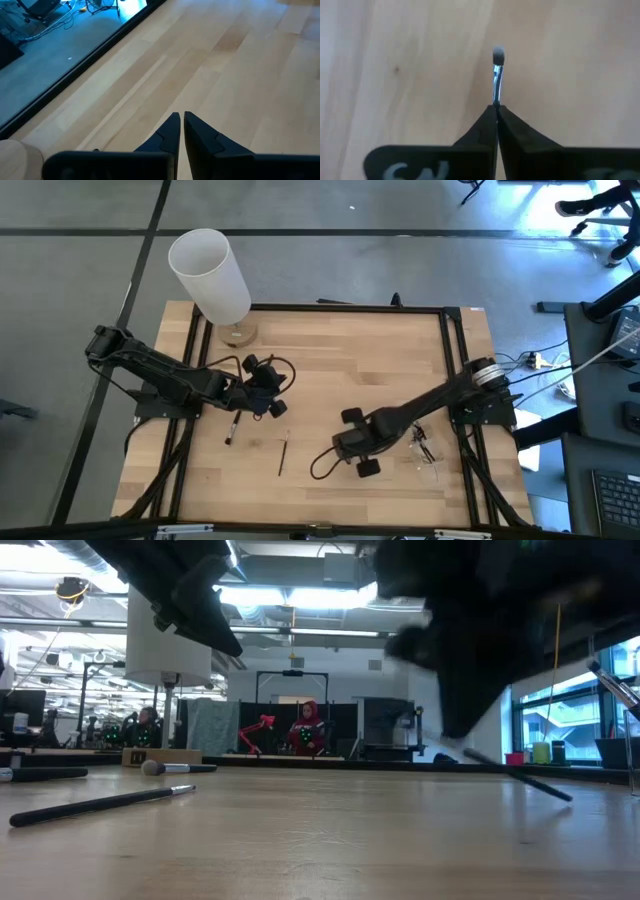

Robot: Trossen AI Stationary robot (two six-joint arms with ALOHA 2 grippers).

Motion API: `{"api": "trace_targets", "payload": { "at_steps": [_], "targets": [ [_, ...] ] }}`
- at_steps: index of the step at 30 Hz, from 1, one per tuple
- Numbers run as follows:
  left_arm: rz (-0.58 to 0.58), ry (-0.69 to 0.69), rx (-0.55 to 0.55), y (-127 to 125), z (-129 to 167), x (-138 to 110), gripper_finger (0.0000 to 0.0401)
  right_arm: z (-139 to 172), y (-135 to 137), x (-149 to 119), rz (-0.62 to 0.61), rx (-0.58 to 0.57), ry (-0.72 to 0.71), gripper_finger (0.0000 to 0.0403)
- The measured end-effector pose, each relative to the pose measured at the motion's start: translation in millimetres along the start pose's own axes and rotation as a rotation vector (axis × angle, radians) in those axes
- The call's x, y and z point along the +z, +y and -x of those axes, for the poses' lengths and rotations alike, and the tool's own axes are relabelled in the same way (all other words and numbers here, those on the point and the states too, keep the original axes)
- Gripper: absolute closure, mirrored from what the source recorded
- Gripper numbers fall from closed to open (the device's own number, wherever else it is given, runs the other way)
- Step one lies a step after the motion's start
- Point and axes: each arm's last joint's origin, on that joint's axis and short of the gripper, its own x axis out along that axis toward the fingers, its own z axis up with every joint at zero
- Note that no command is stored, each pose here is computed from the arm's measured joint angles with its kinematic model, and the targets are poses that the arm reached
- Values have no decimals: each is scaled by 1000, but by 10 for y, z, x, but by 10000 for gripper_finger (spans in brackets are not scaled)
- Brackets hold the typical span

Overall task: Put items in baskets/containers
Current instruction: Put the black eyeshadow brush into the transparent organizer

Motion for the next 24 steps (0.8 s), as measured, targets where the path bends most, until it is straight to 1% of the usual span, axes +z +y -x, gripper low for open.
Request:
{"api": "trace_targets", "payload": {
  "at_steps": [2, 5, 9, 10, 12, 14, 17, 19, 24],
  "targets": [
    [2, 6, -10, -3, 0, -2, 382, 162, -18, -50, -31, -30, -5, 398],
    [6, 16, -28, -8, 0, -5, 382, 399, -32, -165, -86, -80, -21, 399],
    [13, 20, -32, -10, 2, -8, 382, 841, 0, -329, -168, -177, -101, 394],
    [13, 20, -32, -10, 2, -8, 382, 899, -1, -385, -194, -194, -104, 394],
    [17, 17, -32, -11, 2, -5, 382, 958, -9, -460, -257, -192, -135, 396],
    [22, 12, -28, -11, 2, -1, 382, 948, -16, -525, -302, -177, -133, 398],
    [41, -8, -37, -24, 2, 22, 382, 794, 10, -577, -292, -112, -78, 393],
    [50, -20, -38, -26, 0, 37, 382, 643, 35, -584, -271, -94, -44, 381],
    [45, -47, -43, -27, -15, 78, 382, 339, 63, -500, -212, -76, 39, 339]
  ]
}}
